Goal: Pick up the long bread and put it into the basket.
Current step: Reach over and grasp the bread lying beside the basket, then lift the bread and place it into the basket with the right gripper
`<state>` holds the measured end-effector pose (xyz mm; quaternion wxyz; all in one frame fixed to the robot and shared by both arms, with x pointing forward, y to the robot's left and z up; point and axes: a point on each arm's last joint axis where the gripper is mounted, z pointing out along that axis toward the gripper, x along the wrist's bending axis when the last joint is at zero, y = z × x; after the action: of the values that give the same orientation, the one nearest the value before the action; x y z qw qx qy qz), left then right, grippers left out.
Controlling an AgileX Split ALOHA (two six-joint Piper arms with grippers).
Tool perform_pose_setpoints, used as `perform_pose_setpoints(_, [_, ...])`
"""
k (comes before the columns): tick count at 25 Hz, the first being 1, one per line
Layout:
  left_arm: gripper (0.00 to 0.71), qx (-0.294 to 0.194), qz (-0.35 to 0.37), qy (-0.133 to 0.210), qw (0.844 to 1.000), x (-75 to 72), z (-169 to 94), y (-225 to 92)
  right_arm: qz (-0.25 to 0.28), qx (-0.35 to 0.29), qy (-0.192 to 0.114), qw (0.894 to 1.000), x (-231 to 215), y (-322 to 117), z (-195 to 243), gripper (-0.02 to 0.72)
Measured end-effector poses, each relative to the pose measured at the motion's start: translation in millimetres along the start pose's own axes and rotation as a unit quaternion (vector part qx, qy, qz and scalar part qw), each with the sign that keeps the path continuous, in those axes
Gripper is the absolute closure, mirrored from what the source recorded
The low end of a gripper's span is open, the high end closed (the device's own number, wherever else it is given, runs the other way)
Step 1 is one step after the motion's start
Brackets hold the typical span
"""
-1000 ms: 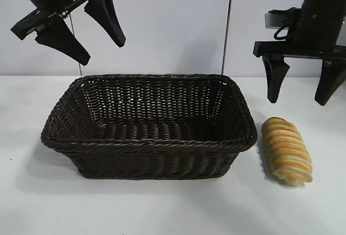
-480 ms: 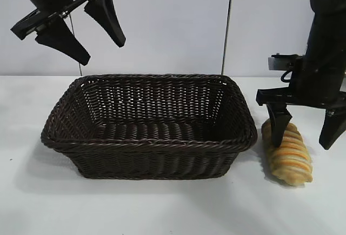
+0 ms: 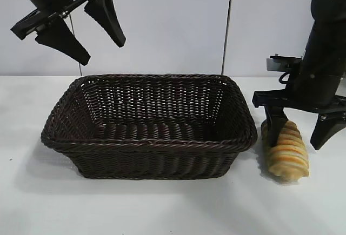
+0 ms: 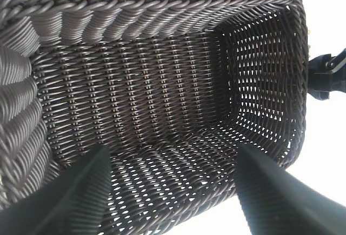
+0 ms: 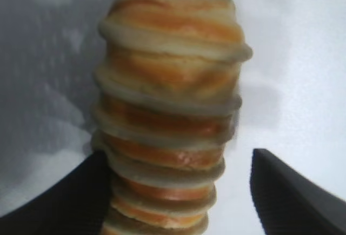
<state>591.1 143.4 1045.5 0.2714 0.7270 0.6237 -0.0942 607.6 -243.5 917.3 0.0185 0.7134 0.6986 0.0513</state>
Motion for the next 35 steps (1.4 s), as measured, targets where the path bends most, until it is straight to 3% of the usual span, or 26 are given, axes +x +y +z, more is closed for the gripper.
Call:
perform_pose_setpoints(4, [0.231, 0.000, 0.000, 0.000, 1.000, 0.0, 0, 0, 0.000, 0.000, 0.000, 1.000, 0, 0, 0, 0.475])
perform_pose_setpoints(10, [0.231, 0.000, 0.000, 0.000, 1.000, 0.0, 0, 0, 0.000, -0.001, 0.000, 1.000, 0, 0, 0, 0.573])
perform_pose_setpoints(16, [0.232, -0.001, 0.000, 0.000, 1.000, 0.0, 0, 0, -0.001, -0.005, -0.001, 1.000, 0, 0, -5, 0.586])
perform_pose_setpoints(35, [0.232, -0.002, 0.000, 0.000, 1.000, 0.0, 0, 0, -0.019, -0.047, 0.010, 0.999, 9, 29, -129, 0.587])
